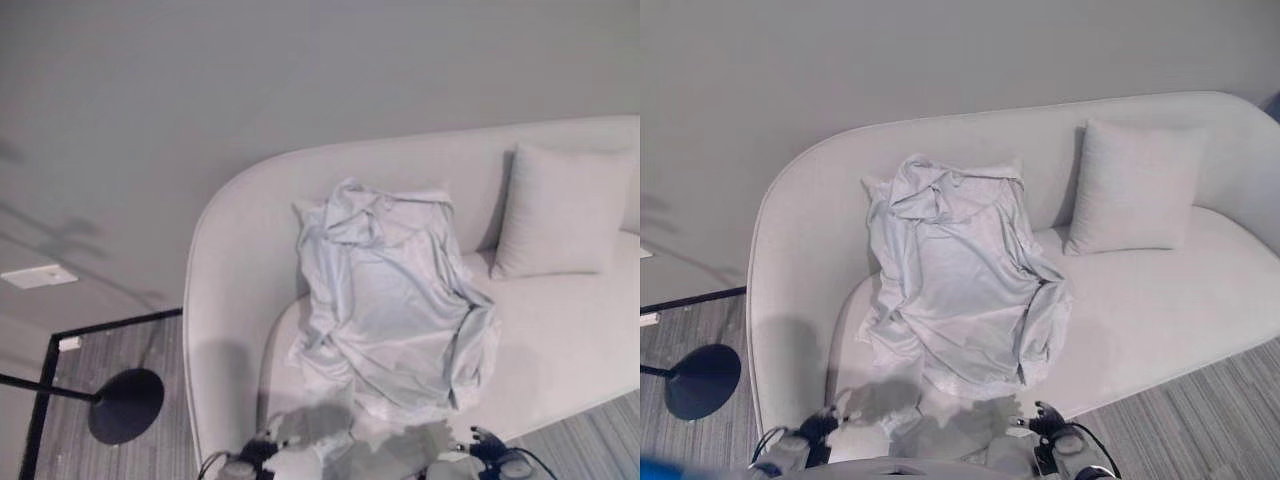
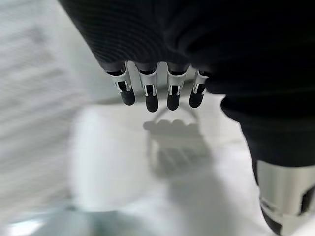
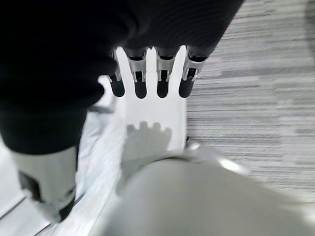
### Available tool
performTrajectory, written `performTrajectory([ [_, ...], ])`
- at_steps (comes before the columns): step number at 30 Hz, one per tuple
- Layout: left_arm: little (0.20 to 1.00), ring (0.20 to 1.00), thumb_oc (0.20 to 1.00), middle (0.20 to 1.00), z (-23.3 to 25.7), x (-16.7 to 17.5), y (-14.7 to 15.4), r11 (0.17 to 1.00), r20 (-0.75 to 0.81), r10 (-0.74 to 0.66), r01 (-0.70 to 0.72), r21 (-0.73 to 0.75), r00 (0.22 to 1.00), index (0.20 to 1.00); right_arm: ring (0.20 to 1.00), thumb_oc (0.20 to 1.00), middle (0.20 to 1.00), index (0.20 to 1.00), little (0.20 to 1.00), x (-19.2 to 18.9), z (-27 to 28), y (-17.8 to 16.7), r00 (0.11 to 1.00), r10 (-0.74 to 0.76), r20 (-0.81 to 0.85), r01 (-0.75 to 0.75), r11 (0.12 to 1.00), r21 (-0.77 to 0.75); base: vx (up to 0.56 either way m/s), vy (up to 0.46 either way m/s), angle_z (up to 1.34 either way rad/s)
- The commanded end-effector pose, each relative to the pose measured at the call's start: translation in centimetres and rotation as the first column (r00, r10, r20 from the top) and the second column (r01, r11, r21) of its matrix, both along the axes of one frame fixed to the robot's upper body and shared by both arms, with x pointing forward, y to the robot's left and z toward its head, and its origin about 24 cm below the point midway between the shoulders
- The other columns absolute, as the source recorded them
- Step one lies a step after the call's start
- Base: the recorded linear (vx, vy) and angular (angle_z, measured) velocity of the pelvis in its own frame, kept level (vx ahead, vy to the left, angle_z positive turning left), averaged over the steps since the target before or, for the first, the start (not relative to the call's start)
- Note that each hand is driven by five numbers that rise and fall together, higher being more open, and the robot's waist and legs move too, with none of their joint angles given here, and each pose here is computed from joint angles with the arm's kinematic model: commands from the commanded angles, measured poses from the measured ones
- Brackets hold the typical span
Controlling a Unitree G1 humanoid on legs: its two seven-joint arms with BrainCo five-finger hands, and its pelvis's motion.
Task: Hang the clothes on the sofa on the clothes rack.
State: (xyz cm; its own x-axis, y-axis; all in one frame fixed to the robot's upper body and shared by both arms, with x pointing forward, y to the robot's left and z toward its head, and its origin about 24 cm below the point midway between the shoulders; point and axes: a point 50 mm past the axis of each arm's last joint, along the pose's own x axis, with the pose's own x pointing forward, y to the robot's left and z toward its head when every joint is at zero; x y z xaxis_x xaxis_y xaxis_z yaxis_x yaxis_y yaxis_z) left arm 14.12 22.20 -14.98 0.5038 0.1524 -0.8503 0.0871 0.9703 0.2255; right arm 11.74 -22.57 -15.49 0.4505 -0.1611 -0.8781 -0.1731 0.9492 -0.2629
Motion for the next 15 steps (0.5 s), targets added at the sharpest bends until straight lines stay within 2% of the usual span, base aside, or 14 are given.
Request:
performTrajectory([
  [1, 1.0, 1.0, 1.0, 1.0, -0.3, -2.8, 2.2, 0.999, -0.046, 0.022, -0.019, 0.049, 0.999, 1.0, 1.0, 1.0, 1.0, 1.0, 1.0, 0.0, 0.0, -0.2, 1.0, -0.017, 0.018, 0.017, 1.0, 0.002, 0.19, -0.302, 0.39],
  [8, 1.0, 1.0, 1.0, 1.0, -0.2, -1.9, 1.4, 0.998, 0.002, 0.069, -0.069, 0.007, 0.998, 1.0, 1.0, 1.0, 1.0, 1.0, 1.0, -0.3, 0.4, -1.8, 0.998, -0.054, 0.026, 0.055, 0.998, -0.035, 0.13, -0.217, 0.3],
  [15, 1.0, 1.0, 1.0, 1.0, -0.5, -2.2, 0.3, 0.999, -0.018, 0.035, -0.035, -0.017, 0.999, 1.0, 1.0, 1.0, 1.0, 1.0, 1.0, 0.0, 0.7, -2.8, 0.997, -0.069, 0.043, 0.071, 0.996, -0.06, 0.1, -0.008, 0.17],
])
